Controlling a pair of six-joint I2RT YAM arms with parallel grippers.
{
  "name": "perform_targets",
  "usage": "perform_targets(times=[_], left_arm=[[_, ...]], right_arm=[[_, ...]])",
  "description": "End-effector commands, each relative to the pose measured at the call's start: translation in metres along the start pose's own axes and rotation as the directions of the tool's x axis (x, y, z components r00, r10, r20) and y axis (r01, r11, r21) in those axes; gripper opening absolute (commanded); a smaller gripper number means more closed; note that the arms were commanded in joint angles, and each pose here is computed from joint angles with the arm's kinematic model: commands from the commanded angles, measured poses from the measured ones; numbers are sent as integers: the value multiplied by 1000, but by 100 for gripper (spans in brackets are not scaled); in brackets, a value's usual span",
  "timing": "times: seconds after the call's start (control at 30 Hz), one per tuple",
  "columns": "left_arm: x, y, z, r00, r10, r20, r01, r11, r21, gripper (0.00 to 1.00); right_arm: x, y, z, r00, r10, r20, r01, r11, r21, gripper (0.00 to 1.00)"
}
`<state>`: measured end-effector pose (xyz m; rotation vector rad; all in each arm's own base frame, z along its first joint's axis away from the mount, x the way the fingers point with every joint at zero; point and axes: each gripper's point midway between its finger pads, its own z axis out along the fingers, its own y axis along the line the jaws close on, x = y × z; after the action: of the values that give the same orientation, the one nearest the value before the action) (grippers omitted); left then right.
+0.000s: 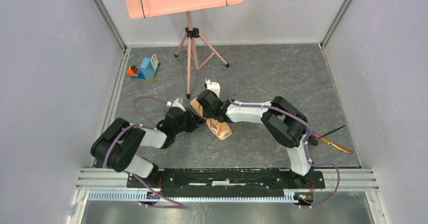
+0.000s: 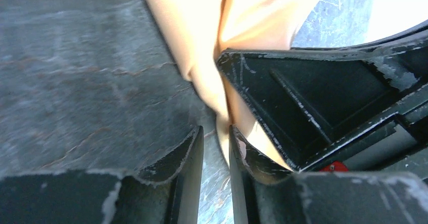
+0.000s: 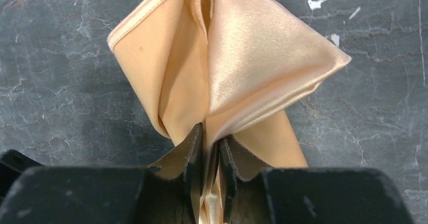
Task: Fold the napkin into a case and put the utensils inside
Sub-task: Fold the 2/3-rectangle-folded napkin at the center of the board.
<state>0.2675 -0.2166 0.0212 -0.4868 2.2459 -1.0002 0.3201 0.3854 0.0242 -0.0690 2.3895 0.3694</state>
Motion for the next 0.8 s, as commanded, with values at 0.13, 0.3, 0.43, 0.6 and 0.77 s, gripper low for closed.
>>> perform_targets(times=[0.13,0.3,0.43,0.6,0.77], left_arm=[[8,53,-42,997,-8,-77,-7,982,-188,37],[-15,47,-64,999,47,-18,-50,973,-226,40],[-29,49,-80,996,84,40,-70,958,-279,42],[-32,52,-90,994,87,68,-63,951,-301,42],[-41,53,-98,991,80,105,-40,941,-336,43]], right_arm=[[-10,-13,-3,962,-268,46,269,963,-20,35],[-23,-8,-5,913,-401,69,403,915,-15,43],[-30,-7,-4,866,-494,73,493,870,35,45],[-34,-1,-7,794,-601,91,592,799,109,29],[-29,11,-8,743,-663,92,649,747,143,19]])
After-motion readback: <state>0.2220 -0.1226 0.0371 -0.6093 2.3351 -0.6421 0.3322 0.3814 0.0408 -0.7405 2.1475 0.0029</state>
